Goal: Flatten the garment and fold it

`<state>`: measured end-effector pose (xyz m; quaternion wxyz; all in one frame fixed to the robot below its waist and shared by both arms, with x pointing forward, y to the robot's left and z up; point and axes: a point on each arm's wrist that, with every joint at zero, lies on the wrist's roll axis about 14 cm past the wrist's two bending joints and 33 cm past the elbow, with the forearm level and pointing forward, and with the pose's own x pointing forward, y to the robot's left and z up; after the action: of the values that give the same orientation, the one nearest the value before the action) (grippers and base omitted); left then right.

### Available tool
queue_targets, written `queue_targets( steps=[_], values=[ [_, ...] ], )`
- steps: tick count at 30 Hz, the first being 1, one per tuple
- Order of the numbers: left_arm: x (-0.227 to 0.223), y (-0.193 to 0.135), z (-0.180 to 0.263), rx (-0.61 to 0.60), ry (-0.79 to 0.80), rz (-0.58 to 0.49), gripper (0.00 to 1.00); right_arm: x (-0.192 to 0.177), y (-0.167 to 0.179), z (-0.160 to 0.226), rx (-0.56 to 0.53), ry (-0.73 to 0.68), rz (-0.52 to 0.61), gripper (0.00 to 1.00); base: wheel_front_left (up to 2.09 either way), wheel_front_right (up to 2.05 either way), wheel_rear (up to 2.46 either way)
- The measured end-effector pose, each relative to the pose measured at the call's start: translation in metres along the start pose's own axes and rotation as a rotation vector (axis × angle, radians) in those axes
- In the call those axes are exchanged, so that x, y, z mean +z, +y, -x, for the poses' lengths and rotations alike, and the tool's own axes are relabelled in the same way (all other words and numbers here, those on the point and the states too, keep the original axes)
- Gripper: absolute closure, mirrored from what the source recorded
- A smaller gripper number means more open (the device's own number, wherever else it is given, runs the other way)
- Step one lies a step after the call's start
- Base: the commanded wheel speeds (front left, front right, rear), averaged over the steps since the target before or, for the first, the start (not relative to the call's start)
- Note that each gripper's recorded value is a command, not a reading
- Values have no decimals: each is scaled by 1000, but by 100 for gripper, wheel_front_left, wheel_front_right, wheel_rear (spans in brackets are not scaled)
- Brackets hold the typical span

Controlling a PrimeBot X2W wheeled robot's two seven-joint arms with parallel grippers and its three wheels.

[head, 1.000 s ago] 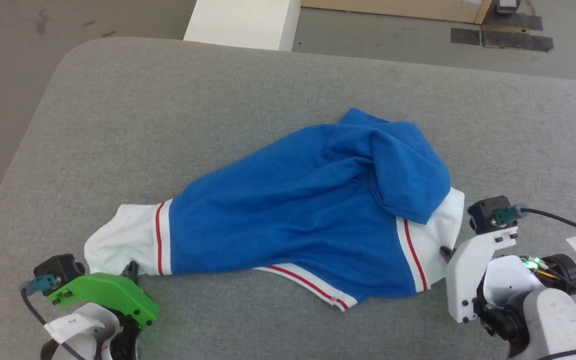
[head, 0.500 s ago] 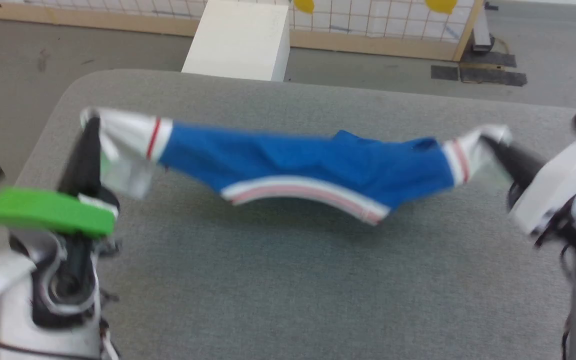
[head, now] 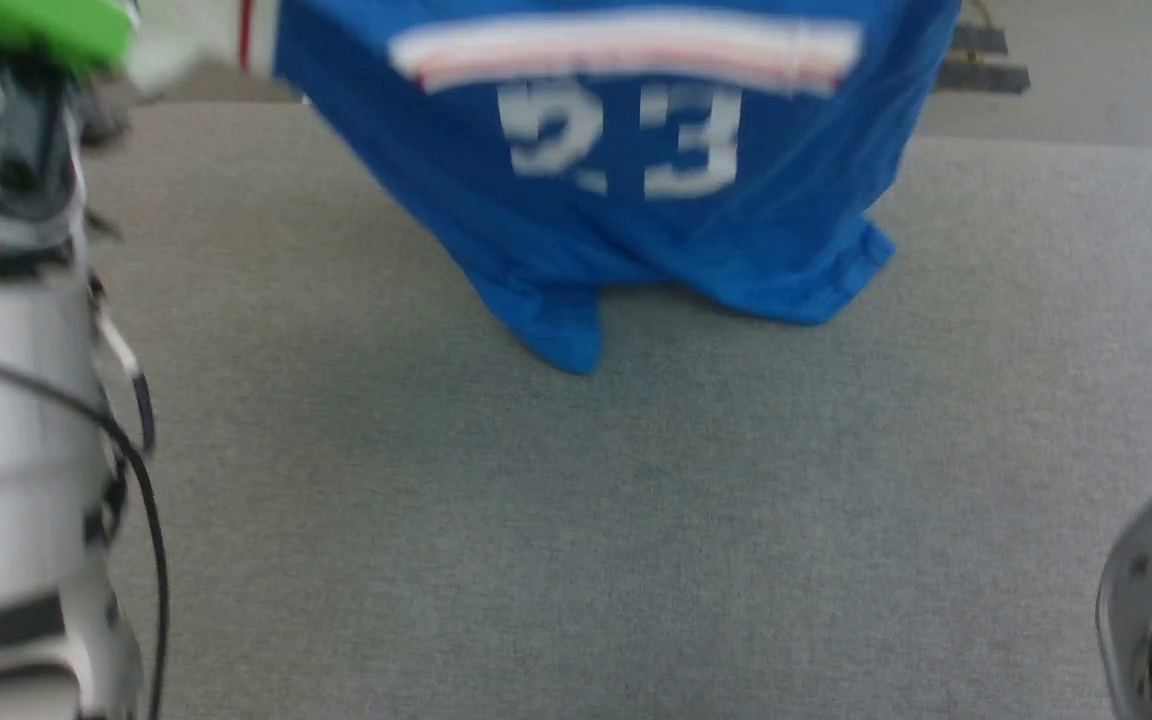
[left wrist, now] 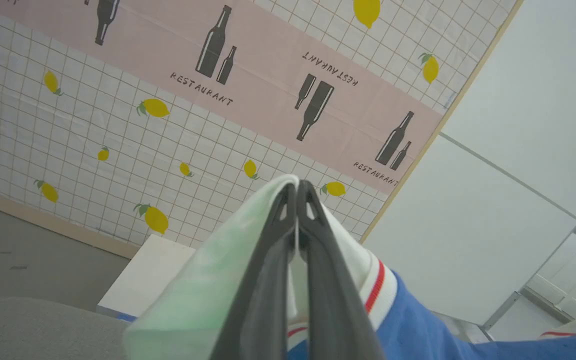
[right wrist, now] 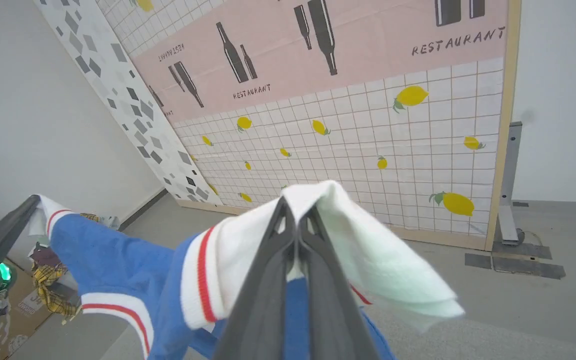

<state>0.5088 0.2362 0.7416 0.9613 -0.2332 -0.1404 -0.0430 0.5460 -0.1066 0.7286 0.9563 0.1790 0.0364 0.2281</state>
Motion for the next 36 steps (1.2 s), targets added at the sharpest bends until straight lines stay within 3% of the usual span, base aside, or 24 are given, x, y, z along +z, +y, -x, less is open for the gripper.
queue_targets(
  steps=[9, 14, 27, 36],
  values=[
    [4, -15, -91, 3, -93, -124, 100, 78, -19, -59, -78, -225, 61, 100, 0, 0, 0],
    [2, -15, -122, 5, -188, -146, 100, 89, -39, -81, -116, -309, 71, 100, 0, 0, 0],
    [-48, -2, -144, -57, -170, -85, 100, 27, -75, -109, -123, -190, 36, 100, 0, 0, 0],
    [-103, 17, -68, -43, -54, 99, 100, -61, -92, -56, -109, -74, -157, 100, 0, 0, 0]
  ],
)
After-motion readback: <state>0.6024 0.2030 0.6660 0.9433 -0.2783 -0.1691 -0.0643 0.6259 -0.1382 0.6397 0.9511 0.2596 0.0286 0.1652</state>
